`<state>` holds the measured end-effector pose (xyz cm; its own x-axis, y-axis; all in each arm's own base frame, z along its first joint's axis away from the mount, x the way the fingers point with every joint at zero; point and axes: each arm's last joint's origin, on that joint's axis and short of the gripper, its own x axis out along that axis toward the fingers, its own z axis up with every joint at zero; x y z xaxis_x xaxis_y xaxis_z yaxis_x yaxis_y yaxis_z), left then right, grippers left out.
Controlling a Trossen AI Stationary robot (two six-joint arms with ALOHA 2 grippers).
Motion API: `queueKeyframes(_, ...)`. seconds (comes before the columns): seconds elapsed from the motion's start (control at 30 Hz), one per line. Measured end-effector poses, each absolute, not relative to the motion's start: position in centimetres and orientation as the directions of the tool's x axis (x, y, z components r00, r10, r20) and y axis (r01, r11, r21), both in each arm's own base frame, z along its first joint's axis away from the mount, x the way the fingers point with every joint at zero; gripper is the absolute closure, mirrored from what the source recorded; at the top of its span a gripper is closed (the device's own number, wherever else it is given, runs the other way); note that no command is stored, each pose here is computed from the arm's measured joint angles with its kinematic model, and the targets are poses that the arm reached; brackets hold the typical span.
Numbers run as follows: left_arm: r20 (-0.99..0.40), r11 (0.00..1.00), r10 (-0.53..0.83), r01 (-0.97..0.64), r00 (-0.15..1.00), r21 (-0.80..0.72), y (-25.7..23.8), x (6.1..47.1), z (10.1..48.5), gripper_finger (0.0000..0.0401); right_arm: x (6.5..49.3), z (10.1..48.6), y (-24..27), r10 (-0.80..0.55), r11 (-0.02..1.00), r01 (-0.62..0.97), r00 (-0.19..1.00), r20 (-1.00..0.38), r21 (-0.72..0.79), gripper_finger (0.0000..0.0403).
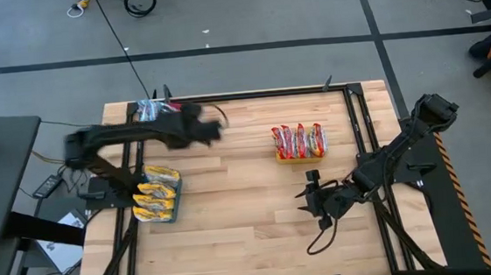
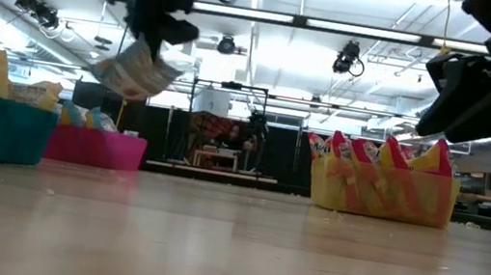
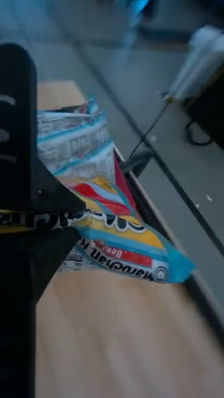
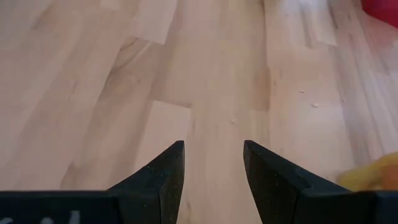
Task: Sort Maruchan noodles
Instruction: Put the blue noodle pack into the red bin
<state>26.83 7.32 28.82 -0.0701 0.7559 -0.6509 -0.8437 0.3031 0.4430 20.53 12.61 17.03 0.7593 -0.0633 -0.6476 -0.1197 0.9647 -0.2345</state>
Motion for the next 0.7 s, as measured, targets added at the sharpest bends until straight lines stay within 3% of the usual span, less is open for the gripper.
queueKeyframes(0.13,-0.674,0.254,0.738,-0.933,0.017,0.255,10.1,23.3,29.5,0.0373,20.7,17.0,12.2,-0.076,0.963,-0.113,0.757,-0.649,-0.245,0.0232)
queueKeyframes(0.37,-0.626,0.239,0.725,-0.957,0.288,-0.163,15.0,20.1,25.9,0.0373,20.9,17.0,11.9,-0.084,0.961,-0.111,0.753,-0.652,-0.253,0.0232)
queueKeyframes(0.53,-0.595,0.107,0.768,-0.964,0.237,-0.245,17.1,18.1,23.5,0.0373,20.9,16.9,12.0,-0.045,0.982,-0.088,0.743,-0.668,-0.164,0.0232)
queueKeyframes(0.7,-0.631,0.039,0.746,-0.960,0.213,-0.278,17.4,17.0,21.7,0.0373,20.8,16.9,12.2,-0.027,0.993,-0.058,0.738,-0.675,-0.103,0.0232)
